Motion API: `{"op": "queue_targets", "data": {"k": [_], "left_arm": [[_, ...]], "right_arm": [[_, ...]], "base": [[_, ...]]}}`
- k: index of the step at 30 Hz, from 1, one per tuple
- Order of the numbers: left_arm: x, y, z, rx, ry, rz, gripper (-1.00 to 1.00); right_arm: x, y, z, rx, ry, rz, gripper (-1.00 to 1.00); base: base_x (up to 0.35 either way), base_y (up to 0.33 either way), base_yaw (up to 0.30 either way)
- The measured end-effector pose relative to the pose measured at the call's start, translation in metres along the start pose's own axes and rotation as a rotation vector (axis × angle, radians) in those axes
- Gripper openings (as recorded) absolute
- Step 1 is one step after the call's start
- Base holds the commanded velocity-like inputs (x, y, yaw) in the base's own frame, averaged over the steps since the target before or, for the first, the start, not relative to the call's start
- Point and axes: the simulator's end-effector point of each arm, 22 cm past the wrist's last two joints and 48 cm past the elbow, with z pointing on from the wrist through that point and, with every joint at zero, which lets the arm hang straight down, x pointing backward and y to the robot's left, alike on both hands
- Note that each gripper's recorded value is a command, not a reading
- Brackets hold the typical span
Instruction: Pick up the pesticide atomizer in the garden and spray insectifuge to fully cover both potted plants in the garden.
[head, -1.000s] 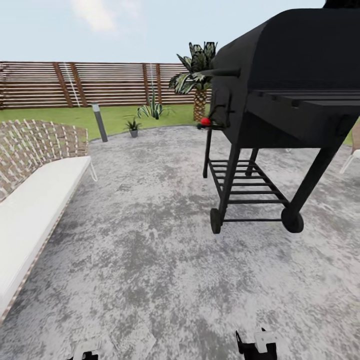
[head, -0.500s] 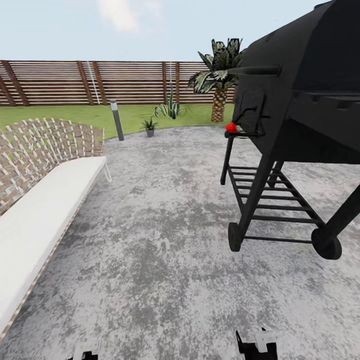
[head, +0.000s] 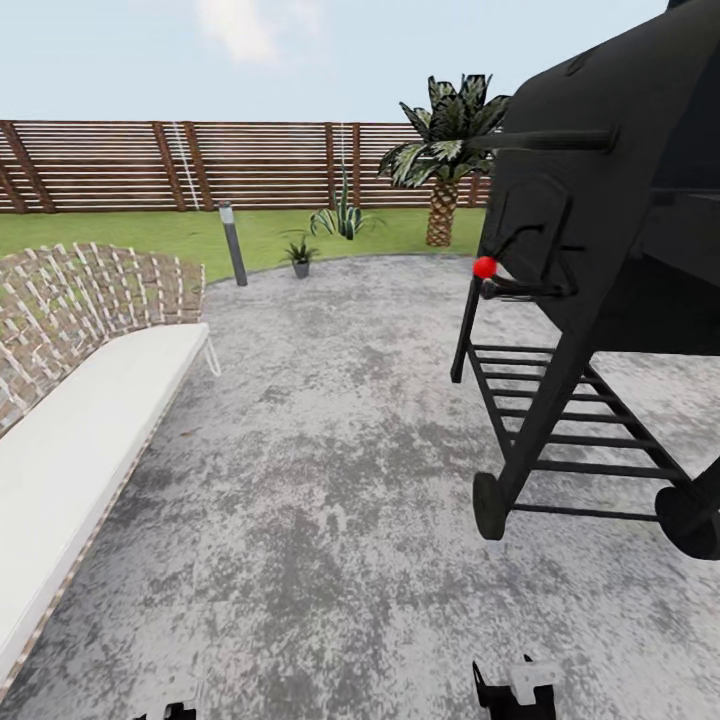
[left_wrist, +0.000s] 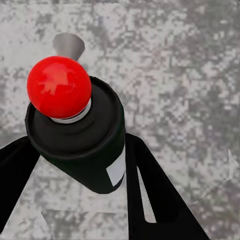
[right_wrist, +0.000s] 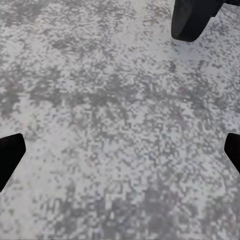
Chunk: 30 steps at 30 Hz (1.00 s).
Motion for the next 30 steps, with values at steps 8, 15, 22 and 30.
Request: {"op": "queue_targets", "data": {"k": [8,15,22,30], "left_arm": [[-0.003,0.000,-0.001,0.000,-0.007,0.000,-1.00],[-0.008,0.001,-0.002,0.000,-0.018,-0.002,-1.00],[-0.013,0.002,-0.003,-0.001,-0.029,-0.003,-1.00],[-0.015,0.002,-0.003,-0.001,-0.031,-0.004,-1.00]], "right_arm": [[-0.003,0.000,0.000,0.001,-0.007,0.000,1.00],[-0.008,-0.001,0.000,0.003,-0.017,0.001,1.00],[-0.013,-0.002,0.000,0.005,-0.028,0.001,1.00],[-0.014,-0.001,0.000,0.003,-0.029,0.002,1.00]], "base": [[0.337,0.016,0.000],[0.337,0.062,0.000],[0.334,0.134,0.000],[0.313,0.187,0.000]]}}
